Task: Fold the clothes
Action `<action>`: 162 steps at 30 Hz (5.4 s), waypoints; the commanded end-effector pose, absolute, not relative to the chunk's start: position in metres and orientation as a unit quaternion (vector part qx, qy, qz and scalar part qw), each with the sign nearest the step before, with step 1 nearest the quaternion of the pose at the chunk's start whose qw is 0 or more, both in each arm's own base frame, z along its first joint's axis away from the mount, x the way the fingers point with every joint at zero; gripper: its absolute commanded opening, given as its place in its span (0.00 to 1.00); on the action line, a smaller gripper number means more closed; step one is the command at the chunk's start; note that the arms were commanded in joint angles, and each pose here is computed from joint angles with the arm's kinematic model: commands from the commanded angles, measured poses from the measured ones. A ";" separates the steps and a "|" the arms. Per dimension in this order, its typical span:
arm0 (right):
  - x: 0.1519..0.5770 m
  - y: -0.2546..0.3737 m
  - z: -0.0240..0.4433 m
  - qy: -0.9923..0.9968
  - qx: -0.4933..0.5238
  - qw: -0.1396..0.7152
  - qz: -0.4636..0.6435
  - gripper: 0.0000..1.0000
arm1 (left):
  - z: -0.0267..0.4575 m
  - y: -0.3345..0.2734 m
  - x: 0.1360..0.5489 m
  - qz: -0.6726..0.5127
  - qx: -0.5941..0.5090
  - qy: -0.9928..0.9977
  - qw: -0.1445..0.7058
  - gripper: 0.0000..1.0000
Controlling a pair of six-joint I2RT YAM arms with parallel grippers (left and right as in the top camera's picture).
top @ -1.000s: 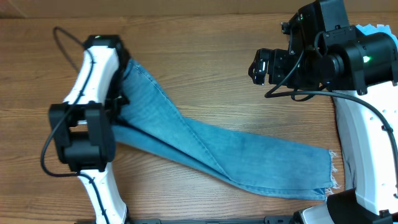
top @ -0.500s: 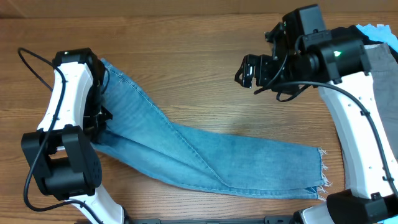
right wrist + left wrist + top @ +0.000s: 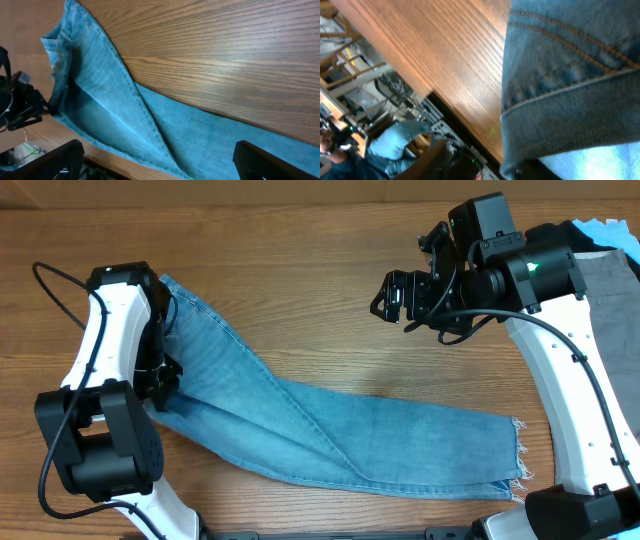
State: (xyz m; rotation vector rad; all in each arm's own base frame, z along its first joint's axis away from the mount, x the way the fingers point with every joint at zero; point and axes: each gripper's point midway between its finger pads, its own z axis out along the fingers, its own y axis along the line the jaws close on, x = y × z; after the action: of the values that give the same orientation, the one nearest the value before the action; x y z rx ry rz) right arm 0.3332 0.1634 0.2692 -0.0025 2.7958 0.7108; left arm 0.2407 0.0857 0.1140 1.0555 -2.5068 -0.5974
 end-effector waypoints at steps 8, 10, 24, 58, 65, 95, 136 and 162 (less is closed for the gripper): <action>0.334 0.167 0.269 0.960 -0.006 0.128 0.250 1.00 | 0.116 0.146 0.221 -0.223 0.479 -0.833 0.165 0.49; 0.335 0.167 0.269 0.959 -0.006 0.130 0.251 1.00 | 0.116 0.156 0.214 -0.219 0.494 -0.824 0.172 0.48; 0.338 0.168 0.271 0.958 -0.008 0.138 0.252 1.00 | 0.120 0.169 0.200 -0.207 0.567 -0.778 0.174 0.50; 0.342 0.220 0.218 0.950 -0.052 0.129 0.278 1.00 | 0.162 0.099 0.303 -0.062 0.432 -0.899 -0.040 0.84; 0.335 0.217 0.215 0.954 -0.052 0.116 0.271 1.00 | 0.086 0.093 0.340 -0.118 0.403 -0.908 0.005 0.88; 0.333 0.210 0.210 0.960 -0.048 0.111 0.253 1.00 | 0.120 0.167 0.293 -0.292 0.523 -0.797 0.074 0.04; 0.340 0.230 0.195 0.953 -0.071 0.097 0.278 1.00 | 0.221 0.244 0.175 -0.177 0.782 -0.597 -0.024 1.00; 0.349 0.223 0.192 0.953 -0.055 0.096 0.281 1.00 | 0.136 0.045 0.391 -0.008 0.433 -0.900 -0.052 0.95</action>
State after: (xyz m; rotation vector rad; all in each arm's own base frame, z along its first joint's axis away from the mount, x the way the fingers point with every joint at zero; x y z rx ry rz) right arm 0.3455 0.2326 0.1927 -0.2023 2.8165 0.8329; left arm 0.3759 0.0662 0.1664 1.4477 -2.9682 -0.0235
